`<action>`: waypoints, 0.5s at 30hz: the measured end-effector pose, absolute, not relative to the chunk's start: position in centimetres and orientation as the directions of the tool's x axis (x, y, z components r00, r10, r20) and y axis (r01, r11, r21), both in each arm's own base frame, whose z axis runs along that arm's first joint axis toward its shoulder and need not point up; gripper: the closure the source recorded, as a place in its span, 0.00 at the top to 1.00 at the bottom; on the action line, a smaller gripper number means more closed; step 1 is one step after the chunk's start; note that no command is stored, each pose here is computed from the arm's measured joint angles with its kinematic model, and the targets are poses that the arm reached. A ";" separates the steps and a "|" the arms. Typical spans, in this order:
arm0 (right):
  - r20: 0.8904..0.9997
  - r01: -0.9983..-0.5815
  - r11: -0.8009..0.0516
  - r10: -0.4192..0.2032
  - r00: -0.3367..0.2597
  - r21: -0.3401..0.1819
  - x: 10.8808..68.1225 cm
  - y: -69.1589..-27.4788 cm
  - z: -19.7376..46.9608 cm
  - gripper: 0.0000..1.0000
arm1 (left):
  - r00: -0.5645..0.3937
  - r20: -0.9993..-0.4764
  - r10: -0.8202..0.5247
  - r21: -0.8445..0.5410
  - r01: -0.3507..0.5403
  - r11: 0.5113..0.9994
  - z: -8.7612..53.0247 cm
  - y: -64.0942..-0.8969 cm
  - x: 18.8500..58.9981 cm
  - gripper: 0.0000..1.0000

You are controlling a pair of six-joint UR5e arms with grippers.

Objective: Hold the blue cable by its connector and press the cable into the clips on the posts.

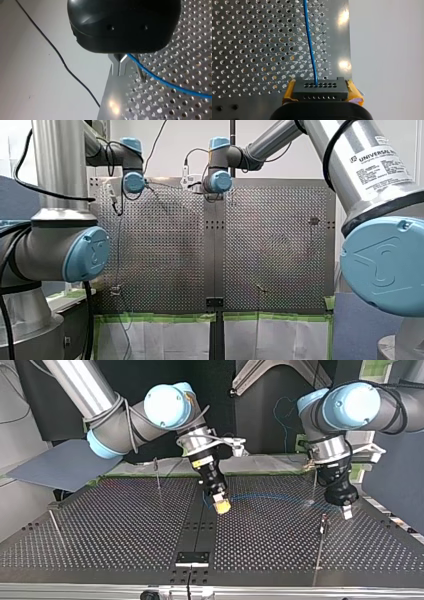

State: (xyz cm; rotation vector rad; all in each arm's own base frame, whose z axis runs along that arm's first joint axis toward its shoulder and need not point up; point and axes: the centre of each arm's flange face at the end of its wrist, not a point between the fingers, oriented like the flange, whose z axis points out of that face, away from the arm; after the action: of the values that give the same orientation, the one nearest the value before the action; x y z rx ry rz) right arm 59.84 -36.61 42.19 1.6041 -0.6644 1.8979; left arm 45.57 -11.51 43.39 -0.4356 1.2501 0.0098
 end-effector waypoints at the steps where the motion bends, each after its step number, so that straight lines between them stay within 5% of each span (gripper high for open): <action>1: 0.987 -0.695 -0.719 0.102 -0.127 -0.015 59.9 -36.7 42.3 0.16 | 0.327 -0.917 -0.230 -0.316 -0.240 0.918 43.3 -11.1 45.8 0.00; 15: 0.985 -0.705 -0.709 0.110 -0.133 -0.016 59.6 -37.4 42.7 0.16 | 0.311 -0.924 -0.223 -0.304 -0.241 0.922 42.1 -6.7 48.6 0.00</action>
State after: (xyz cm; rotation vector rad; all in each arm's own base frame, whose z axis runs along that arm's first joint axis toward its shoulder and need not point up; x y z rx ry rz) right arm 59.64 -37.44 42.74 1.5831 -0.6713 1.8953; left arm 48.56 -6.72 42.15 -0.4264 1.2661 0.0122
